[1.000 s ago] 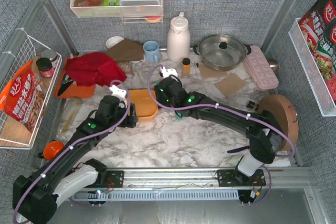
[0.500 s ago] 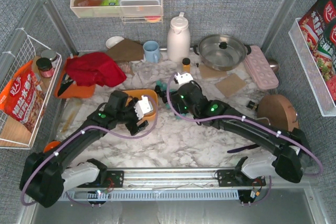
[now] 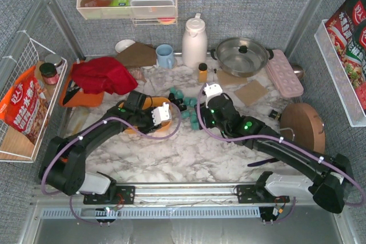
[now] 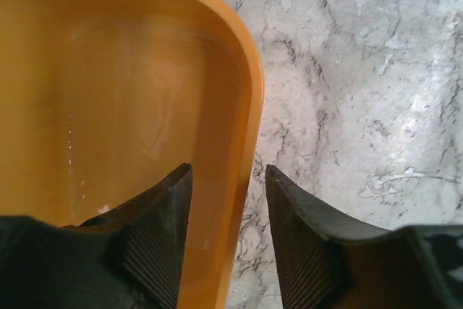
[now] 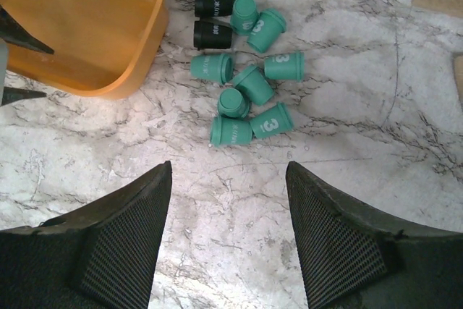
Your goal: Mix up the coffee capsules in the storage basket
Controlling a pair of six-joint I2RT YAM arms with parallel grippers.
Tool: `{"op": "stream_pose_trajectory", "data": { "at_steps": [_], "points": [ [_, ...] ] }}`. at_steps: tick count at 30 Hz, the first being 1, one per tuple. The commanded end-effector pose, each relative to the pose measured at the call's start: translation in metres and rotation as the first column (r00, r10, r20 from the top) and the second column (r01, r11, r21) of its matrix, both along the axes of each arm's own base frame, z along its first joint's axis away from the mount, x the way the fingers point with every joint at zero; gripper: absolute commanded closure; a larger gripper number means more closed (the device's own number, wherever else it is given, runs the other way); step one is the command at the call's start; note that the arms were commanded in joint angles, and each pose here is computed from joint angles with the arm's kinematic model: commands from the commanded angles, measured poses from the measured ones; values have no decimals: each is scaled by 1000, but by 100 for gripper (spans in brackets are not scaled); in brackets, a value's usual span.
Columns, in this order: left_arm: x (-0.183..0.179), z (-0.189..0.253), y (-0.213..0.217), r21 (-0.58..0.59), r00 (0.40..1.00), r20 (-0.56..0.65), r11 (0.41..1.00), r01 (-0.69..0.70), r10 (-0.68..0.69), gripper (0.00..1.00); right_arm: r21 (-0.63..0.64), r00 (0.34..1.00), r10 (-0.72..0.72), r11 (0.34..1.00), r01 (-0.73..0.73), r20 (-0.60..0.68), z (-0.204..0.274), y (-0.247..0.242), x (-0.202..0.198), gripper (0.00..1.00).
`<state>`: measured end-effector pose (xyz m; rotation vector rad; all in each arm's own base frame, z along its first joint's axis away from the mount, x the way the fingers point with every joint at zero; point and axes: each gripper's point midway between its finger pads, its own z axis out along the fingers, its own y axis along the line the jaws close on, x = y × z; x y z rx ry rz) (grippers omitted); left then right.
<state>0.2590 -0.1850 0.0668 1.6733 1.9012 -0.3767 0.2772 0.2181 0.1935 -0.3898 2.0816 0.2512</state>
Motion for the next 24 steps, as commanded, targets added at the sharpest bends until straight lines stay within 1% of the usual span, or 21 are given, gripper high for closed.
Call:
{"op": "stream_pose_trajectory", "data": {
  "at_steps": [1,2,6,7,8,12,16,19,22,24],
  "points": [
    [2,-3,8,46,998,15,997,58,-59,49,17,1000,-3,1000,3,16,4,-5,-1,31],
    [2,-4,9,49,998,10,997,65,-66,53,19,1000,-5,1000,5,17,4,-7,-1,31],
    [-2,-10,14,72,996,-4,993,90,-90,55,24,1000,-14,1000,14,14,2,-11,-1,31],
    [-2,-11,16,79,996,-1,993,90,-90,58,25,1000,-15,1000,15,13,1,-12,-1,31],
    [-2,-12,19,88,996,0,992,86,-86,59,27,1000,-16,1000,16,11,1,-13,-1,31],
    [5,-13,32,101,998,18,994,53,-55,73,40,1000,-18,999,18,6,1,-13,0,31],
    [13,-12,43,95,999,36,995,13,-16,80,49,1000,-20,999,20,-1,1,-12,1,31],
    [18,-13,49,93,999,48,996,-1,-3,82,54,1000,-23,998,23,-2,2,-12,1,31],
    [25,-15,59,112,998,59,994,-6,-1,87,56,1000,-24,998,24,-6,1,-12,0,31],
    [30,-17,65,131,999,54,991,-8,1,88,57,1000,-25,998,25,-9,1,-12,0,31]
  ]
}}
